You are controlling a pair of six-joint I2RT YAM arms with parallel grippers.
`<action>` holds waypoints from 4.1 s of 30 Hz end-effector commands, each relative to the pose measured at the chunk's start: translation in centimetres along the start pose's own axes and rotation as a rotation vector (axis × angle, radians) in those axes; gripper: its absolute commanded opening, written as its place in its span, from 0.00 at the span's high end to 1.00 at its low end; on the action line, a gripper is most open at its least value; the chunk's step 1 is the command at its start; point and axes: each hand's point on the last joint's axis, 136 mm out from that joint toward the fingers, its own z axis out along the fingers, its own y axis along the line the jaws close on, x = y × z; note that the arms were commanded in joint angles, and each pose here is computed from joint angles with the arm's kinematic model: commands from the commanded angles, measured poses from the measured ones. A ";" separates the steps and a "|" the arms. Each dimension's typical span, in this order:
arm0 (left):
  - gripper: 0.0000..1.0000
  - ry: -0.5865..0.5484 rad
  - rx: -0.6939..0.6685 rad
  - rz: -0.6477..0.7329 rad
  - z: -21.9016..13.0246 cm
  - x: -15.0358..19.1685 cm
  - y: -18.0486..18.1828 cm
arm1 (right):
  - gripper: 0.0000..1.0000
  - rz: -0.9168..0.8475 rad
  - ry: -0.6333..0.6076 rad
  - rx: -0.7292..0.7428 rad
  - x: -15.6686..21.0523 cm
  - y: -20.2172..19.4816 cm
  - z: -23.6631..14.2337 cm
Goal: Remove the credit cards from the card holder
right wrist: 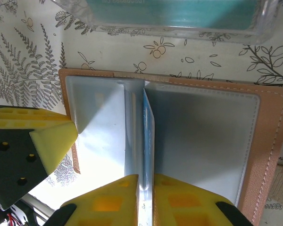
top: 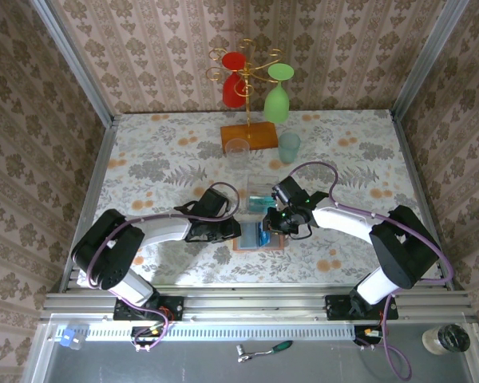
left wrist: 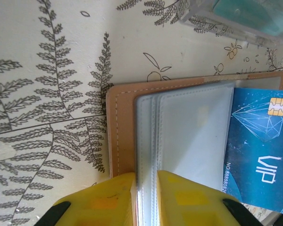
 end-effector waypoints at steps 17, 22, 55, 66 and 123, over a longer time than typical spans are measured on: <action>0.79 -0.017 -0.041 -0.014 -1.1 0.1 0.4 | 0.96 -0.143 -0.052 0.084 -1.4 0.0 -3.9; 0.78 -0.037 -0.047 -0.013 -1.7 -0.2 0.4 | 0.97 -0.359 -0.023 0.111 -2.0 0.5 -5.4; 0.77 -0.116 -0.047 -0.050 -3.9 -1.5 1.5 | 1.00 -1.417 0.292 0.174 -11.8 3.7 -8.0; 0.77 -0.117 -0.051 -0.073 -4.1 -2.3 2.1 | 1.00 -1.381 0.366 0.080 -13.7 3.8 -5.1; 0.77 -0.127 0.007 -0.109 -3.5 -2.1 2.5 | 0.88 -1.339 0.097 0.325 -16.3 2.3 -3.1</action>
